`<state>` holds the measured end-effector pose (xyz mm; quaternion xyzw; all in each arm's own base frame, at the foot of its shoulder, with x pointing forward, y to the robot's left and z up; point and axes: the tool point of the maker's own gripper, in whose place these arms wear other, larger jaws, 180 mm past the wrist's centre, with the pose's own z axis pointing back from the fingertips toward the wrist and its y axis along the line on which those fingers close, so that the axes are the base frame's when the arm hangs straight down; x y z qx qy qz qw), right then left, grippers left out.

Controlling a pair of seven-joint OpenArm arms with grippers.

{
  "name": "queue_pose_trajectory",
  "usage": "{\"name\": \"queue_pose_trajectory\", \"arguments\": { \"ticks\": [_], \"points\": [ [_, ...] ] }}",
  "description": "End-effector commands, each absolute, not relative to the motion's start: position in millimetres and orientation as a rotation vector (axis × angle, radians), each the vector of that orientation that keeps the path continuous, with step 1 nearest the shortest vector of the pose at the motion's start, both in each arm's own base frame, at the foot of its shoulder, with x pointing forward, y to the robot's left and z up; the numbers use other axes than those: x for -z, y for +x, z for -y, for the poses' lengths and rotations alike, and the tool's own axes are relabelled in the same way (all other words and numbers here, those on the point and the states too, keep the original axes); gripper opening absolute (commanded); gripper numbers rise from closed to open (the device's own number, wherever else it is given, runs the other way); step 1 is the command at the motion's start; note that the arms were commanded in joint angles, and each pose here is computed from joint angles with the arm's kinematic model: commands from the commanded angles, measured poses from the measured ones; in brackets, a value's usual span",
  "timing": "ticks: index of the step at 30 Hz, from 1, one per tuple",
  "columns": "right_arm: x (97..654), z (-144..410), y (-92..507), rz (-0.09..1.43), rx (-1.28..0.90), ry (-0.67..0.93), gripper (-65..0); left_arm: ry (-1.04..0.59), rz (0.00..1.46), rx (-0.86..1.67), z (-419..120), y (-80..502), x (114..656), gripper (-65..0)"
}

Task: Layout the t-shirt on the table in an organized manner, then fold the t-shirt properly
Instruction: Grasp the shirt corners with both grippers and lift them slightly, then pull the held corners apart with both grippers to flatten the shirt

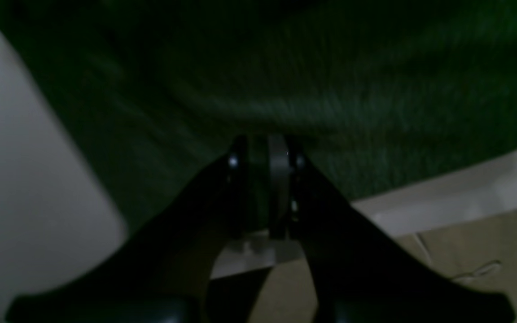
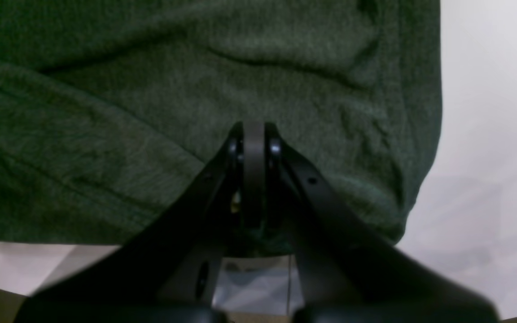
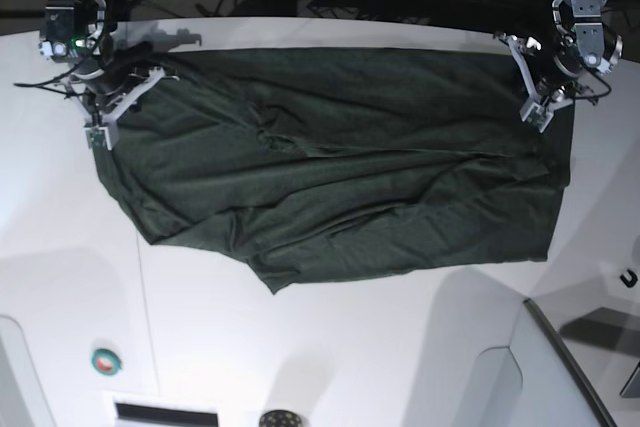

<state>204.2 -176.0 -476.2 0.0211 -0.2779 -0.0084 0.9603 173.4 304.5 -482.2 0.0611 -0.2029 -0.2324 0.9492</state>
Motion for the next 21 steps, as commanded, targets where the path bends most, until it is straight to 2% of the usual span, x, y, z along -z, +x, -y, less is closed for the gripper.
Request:
{"name": "queue_pose_trajectory", "arguments": {
  "ticks": [1,6,13,21],
  "points": [
    [475,179,204,0.563,0.020,0.035,-64.4,0.154,0.423,0.466,-318,175,478,-58.1],
    [496,180,184,0.478,0.036,0.041,-64.4,0.178,0.374,0.454,-341,162,484,-58.1],
    [502,156,167,0.449,0.061,0.091,-64.4,0.230,0.376,0.485,-363,171,470,-58.1],
    [501,152,161,0.432,0.063,0.099,-64.4,0.255,0.388,0.507,-370,180,460,-58.1]
  ]
}}
